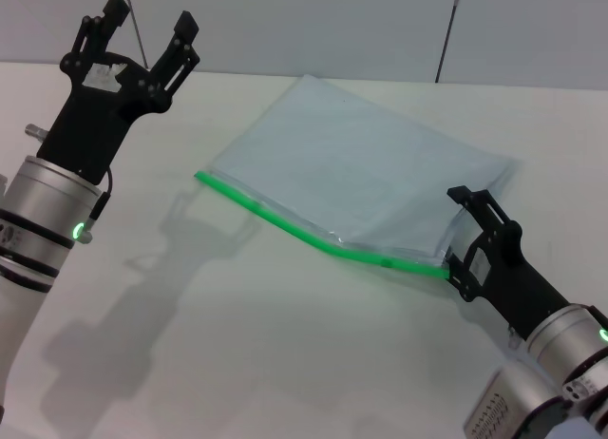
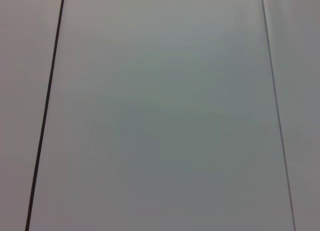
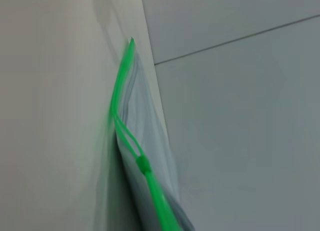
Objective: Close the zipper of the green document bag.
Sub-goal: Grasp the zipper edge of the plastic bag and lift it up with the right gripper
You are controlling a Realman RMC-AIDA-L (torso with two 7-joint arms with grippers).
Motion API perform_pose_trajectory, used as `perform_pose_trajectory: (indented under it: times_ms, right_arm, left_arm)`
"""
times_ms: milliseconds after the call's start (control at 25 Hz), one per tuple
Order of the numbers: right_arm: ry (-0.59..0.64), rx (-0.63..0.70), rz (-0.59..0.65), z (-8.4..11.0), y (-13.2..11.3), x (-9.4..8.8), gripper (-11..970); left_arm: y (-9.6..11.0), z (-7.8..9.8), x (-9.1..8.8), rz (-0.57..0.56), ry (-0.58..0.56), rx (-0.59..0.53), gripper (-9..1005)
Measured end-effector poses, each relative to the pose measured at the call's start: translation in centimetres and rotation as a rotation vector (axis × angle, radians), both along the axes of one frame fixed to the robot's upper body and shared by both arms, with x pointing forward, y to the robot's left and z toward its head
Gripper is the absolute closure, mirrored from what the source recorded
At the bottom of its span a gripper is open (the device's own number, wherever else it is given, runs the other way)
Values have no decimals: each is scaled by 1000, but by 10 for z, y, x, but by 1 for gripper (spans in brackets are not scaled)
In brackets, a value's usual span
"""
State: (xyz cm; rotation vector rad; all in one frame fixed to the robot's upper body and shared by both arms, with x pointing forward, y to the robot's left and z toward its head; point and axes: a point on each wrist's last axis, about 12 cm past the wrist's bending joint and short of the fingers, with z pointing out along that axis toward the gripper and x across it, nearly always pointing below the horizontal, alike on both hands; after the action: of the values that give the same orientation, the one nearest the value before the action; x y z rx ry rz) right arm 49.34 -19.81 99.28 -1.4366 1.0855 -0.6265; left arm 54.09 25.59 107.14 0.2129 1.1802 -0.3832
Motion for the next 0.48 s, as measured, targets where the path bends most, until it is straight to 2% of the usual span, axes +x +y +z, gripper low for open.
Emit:
perform_pose_trajectory:
  times_ms: [280, 480]
  right_arm:
    - [17, -32, 28, 0, 5, 8, 86]
    - [38, -47, 38, -1, 8, 10, 172]
  left_arm:
    - [0, 0, 0, 0, 0, -1, 137]
    - [0, 0, 0, 0, 0, -1, 137]
